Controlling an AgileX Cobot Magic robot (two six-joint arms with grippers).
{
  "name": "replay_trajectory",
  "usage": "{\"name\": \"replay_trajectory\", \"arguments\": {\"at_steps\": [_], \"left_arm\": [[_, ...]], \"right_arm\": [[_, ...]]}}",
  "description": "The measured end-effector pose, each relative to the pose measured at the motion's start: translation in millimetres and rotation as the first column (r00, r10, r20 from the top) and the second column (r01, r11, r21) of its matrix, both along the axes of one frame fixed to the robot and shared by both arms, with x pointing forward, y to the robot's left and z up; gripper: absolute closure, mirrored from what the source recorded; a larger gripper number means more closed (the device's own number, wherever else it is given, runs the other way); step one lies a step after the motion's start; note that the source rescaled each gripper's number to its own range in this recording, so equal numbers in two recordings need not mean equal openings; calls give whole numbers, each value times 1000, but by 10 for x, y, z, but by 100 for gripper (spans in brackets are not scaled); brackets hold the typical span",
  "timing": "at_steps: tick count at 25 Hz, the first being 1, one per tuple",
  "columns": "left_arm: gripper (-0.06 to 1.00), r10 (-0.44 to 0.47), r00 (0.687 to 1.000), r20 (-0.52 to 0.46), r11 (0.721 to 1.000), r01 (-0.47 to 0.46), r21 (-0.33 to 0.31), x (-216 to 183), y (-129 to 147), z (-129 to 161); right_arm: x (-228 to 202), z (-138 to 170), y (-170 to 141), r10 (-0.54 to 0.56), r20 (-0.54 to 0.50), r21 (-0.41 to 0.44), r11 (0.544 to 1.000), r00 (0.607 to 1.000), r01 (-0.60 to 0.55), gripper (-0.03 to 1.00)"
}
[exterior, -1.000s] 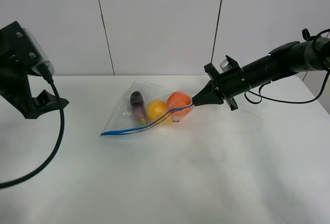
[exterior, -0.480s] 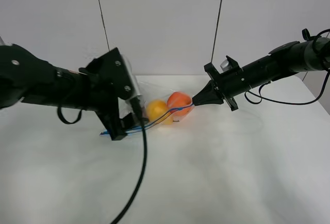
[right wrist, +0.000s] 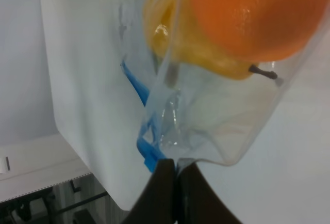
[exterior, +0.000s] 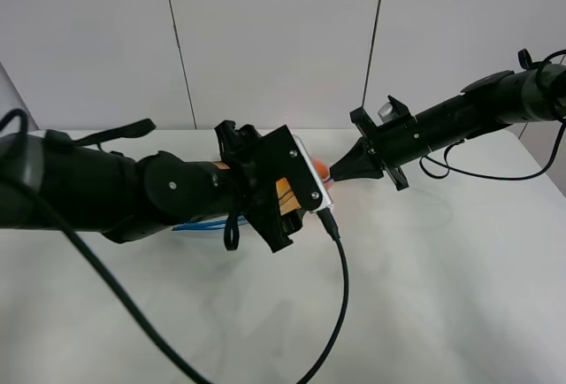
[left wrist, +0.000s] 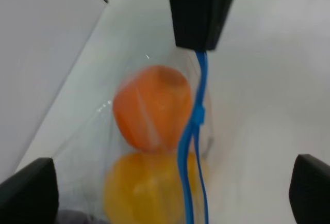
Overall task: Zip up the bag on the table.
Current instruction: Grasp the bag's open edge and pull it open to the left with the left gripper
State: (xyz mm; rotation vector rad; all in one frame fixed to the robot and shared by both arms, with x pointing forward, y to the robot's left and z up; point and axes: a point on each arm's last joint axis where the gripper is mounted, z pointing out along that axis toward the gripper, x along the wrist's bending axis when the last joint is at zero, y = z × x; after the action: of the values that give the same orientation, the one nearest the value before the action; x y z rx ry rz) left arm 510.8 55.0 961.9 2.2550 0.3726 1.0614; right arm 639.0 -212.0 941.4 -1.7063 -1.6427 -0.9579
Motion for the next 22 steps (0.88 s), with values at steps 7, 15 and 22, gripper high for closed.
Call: {"name": "replay_trajectory", "arguments": {"at_steps": [7, 15, 22], "left_arm": [[-6, 1, 1000, 19, 999, 0, -54, 151, -197, -126], [1, -35, 998, 49, 997, 39, -73, 210, -294, -408], [20, -27, 989, 148, 997, 38, -71, 274, -315, -567]], "right_arm": [[0, 0, 0, -7, -9, 1, 1000, 1000, 7, 97], [0, 0, 0, -11, -15, 2, 1000, 1000, 11, 97], [0, 0, 0, -16, -22, 3, 1000, 1000, 16, 97]]}}
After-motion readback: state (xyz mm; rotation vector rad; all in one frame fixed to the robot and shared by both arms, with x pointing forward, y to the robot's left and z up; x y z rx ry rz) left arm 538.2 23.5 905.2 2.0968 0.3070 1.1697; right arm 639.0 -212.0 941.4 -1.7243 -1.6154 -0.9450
